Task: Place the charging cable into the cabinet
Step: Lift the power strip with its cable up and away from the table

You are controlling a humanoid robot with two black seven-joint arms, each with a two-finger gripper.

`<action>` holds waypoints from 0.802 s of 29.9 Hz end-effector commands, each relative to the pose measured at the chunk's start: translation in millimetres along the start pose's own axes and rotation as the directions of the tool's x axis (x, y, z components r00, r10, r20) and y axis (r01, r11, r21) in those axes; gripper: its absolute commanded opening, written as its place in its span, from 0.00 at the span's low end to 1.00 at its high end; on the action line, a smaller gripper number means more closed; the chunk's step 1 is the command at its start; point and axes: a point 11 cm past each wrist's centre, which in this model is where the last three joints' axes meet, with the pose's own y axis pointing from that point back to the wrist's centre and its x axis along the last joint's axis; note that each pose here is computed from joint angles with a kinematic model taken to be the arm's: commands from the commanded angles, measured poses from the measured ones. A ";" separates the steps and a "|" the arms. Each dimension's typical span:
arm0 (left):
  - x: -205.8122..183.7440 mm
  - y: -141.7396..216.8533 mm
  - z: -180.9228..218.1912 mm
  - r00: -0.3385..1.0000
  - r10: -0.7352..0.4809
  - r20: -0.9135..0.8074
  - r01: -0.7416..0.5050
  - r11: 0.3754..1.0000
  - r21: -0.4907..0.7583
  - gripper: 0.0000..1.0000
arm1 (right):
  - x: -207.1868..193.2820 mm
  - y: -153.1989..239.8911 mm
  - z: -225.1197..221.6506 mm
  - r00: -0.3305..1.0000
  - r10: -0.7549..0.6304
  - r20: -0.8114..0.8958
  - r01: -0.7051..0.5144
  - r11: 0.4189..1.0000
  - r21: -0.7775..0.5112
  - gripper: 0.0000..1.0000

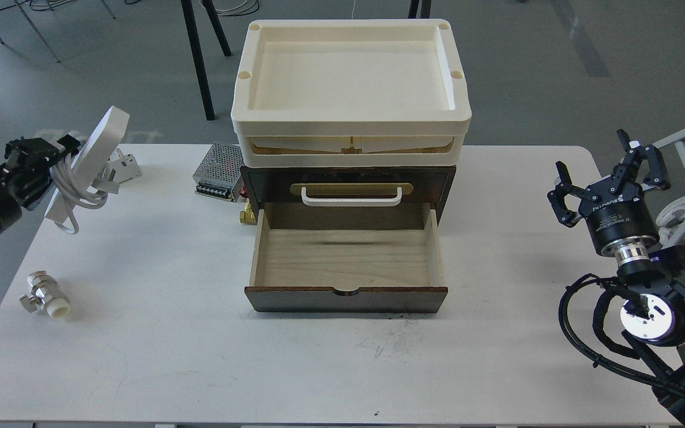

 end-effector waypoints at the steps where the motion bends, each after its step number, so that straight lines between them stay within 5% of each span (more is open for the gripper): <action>1: 16.4 6.1 24.3 1.000 0.014 -0.003 -0.015 0.999 -0.048 0.09 | 0.1 0.0 0.0 1.000 0.000 0.000 0.000 1.000 0.000 0.99; 12: 40.0 23.5 129.0 0.994 -0.084 0.067 0.099 0.962 -0.256 0.09 | 0.1 0.0 0.0 1.000 0.000 0.000 0.000 1.000 0.000 0.99; 24: -20.5 19.4 212.7 0.859 -0.246 0.449 0.411 0.855 -0.316 0.09 | 0.1 0.0 0.0 1.000 0.000 0.000 0.000 1.000 0.000 0.99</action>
